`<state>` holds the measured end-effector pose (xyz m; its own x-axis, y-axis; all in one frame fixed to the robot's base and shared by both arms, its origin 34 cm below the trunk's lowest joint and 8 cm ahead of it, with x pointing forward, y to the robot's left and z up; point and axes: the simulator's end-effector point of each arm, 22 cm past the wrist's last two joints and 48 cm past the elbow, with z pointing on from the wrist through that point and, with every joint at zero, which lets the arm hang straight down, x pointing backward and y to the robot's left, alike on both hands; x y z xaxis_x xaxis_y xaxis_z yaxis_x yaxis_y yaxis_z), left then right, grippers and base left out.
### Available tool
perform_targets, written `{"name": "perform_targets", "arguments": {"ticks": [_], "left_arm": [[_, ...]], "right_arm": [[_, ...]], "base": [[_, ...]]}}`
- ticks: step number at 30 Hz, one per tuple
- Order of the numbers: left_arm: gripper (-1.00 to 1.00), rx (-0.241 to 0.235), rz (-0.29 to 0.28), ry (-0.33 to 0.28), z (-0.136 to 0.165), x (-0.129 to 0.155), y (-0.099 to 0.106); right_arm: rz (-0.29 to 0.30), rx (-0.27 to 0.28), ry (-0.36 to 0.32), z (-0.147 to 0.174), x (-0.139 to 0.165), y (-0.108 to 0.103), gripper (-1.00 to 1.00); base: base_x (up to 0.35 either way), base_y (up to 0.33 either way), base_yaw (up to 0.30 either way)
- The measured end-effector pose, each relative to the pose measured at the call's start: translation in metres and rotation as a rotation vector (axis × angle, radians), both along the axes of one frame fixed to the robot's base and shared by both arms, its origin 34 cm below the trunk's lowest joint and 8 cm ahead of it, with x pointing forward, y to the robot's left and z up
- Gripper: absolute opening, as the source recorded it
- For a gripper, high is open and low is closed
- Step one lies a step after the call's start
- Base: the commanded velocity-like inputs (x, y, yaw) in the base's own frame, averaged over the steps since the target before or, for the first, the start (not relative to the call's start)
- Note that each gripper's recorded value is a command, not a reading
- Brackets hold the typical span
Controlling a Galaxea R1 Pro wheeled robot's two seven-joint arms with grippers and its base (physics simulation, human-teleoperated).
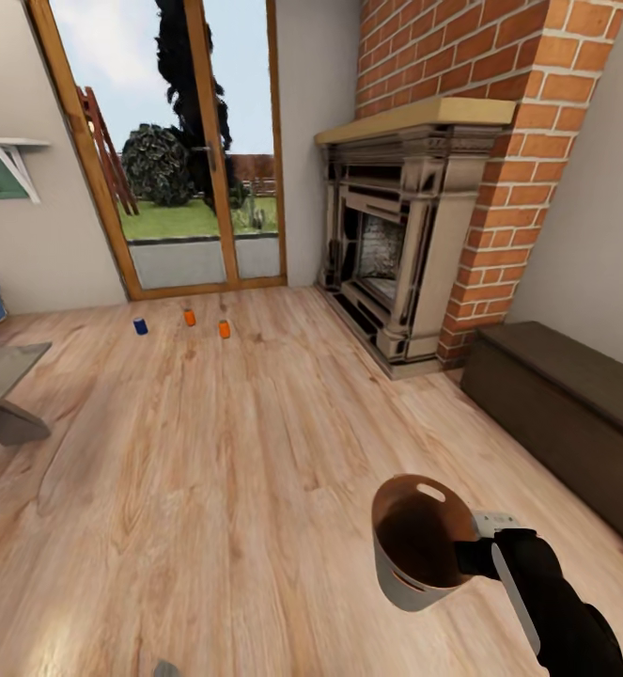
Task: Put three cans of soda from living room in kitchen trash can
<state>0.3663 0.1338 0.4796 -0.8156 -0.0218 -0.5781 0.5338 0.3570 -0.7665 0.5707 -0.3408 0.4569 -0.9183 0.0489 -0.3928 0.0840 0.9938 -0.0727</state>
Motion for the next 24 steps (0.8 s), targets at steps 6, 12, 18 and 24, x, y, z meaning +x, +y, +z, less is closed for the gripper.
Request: {"name": "perform_targets", "arguments": {"ticks": [6,12,18,24], "left_arm": [[1.0,0.0,0.0,0.0,0.0,0.0,0.0],[1.0,0.0,0.0,0.0,0.0,0.0,0.0],[1.0,0.0,0.0,0.0,0.0,0.0,0.0],[1.0,0.0,0.0,0.0,0.0,0.0,0.0]], "right_arm": [[0.0,0.002,0.0,0.0,0.0,0.0003,-1.0],[0.0,0.002,0.0,0.0,0.0,0.0004,-1.0],[0.0,-0.004,0.001,0.0,-0.0001,-0.0008,-1.0],[0.0,0.004,0.0,0.0,0.0001,0.0008,-1.0]], "base": [[0.344,0.047,0.287],[0.346,0.005,0.256],[0.347,0.001,0.061],[0.347,0.0,0.009]]}}
